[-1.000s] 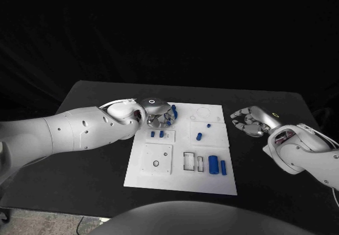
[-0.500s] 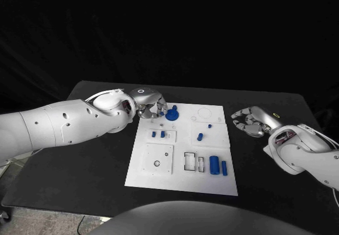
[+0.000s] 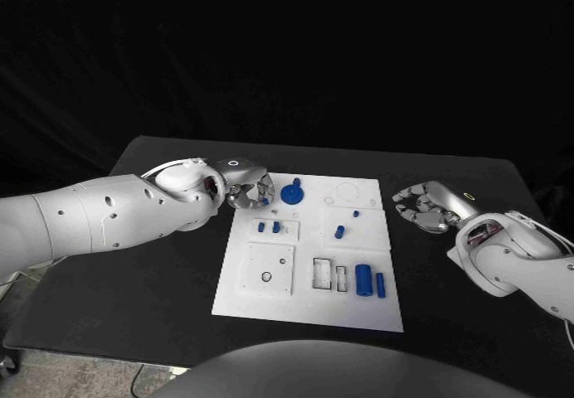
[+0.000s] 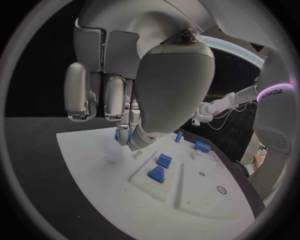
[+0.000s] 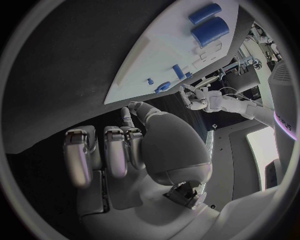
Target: Assemble the parts on the task board
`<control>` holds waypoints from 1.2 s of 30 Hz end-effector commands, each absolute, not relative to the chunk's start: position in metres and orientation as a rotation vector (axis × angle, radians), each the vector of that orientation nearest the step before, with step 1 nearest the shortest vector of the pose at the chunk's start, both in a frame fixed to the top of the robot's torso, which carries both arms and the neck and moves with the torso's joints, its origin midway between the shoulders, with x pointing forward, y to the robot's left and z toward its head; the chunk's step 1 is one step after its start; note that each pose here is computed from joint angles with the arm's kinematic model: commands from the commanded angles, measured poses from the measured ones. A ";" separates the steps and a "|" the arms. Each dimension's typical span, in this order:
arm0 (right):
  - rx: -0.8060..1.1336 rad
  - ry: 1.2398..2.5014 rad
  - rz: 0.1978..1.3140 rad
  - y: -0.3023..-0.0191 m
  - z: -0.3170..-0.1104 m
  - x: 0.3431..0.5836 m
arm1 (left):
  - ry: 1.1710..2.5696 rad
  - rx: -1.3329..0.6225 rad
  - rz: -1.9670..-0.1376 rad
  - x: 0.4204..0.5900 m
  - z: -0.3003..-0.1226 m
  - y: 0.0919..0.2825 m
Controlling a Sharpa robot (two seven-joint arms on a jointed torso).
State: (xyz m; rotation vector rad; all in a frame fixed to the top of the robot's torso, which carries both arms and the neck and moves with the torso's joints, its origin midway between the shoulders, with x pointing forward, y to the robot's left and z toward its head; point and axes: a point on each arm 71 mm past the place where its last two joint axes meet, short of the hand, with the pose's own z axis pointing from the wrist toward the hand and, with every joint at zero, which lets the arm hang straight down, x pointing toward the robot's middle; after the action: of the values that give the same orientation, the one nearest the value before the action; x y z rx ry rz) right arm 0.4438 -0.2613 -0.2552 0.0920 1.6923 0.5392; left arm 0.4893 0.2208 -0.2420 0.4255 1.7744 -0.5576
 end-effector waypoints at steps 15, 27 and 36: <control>0.086 1.710 0.534 -0.262 -0.257 0.443 | 1.804 0.422 -0.560 0.487 -0.251 0.215; 0.086 1.711 0.532 -0.262 -0.257 0.443 | 1.814 0.436 -0.577 0.486 -0.253 0.208; 0.086 1.713 0.531 -0.262 -0.257 0.444 | 1.830 0.441 -0.577 0.486 -0.255 0.206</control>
State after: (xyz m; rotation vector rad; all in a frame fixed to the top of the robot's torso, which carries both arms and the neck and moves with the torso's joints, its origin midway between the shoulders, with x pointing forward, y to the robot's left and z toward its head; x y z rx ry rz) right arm 0.4439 -0.2622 -0.2563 0.0943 1.7008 0.5339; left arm 0.4866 0.2079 -0.2537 0.4358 1.8096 -0.5718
